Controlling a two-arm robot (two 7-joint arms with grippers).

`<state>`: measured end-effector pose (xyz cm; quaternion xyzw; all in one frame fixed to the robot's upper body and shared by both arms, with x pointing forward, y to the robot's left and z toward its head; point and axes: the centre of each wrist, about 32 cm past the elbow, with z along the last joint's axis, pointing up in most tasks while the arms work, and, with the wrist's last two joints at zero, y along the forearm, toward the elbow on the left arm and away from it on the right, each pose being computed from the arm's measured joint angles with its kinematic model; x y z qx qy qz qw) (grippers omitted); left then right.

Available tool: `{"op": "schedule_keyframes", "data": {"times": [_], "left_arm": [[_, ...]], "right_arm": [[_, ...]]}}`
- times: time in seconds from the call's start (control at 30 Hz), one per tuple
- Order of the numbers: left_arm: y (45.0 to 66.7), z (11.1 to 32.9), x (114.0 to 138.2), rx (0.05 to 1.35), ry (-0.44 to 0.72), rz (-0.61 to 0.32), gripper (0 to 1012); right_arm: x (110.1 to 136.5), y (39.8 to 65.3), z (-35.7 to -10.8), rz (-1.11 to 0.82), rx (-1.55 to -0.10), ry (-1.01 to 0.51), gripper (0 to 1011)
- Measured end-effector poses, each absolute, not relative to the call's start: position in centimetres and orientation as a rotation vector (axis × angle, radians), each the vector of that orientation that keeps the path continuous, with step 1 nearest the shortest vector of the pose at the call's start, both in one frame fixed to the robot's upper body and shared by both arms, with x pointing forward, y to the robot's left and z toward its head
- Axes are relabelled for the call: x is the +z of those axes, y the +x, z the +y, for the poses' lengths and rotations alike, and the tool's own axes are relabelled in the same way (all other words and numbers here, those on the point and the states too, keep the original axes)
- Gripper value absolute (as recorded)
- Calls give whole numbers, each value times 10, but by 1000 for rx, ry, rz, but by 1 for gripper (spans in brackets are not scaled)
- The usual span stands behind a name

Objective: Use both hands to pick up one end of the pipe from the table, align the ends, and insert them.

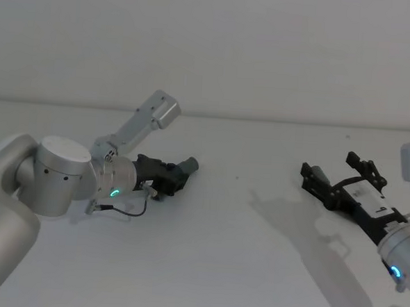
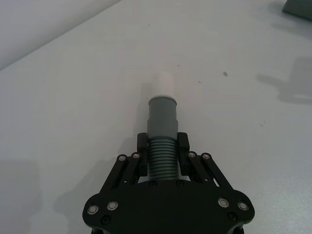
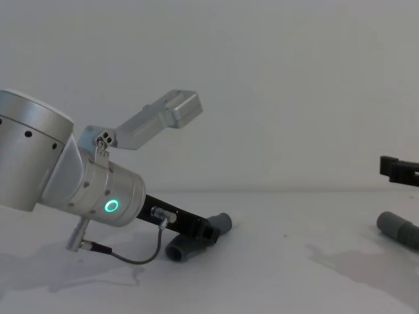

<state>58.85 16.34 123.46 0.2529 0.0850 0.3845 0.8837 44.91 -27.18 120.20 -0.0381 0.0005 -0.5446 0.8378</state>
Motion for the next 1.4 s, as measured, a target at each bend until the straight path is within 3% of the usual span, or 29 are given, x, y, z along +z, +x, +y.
{"op": "schedule_keyframes", "data": {"times": [0.63, 1.4], "left_arm": [[588, 163, 1235, 800, 526, 177, 342], [588, 163, 1235, 800, 526, 177, 342]], "right_arm": [[1225, 469, -320, 110, -1075, -263, 1002], [1228, 505, -343, 106, -953, -412, 1002]]}}
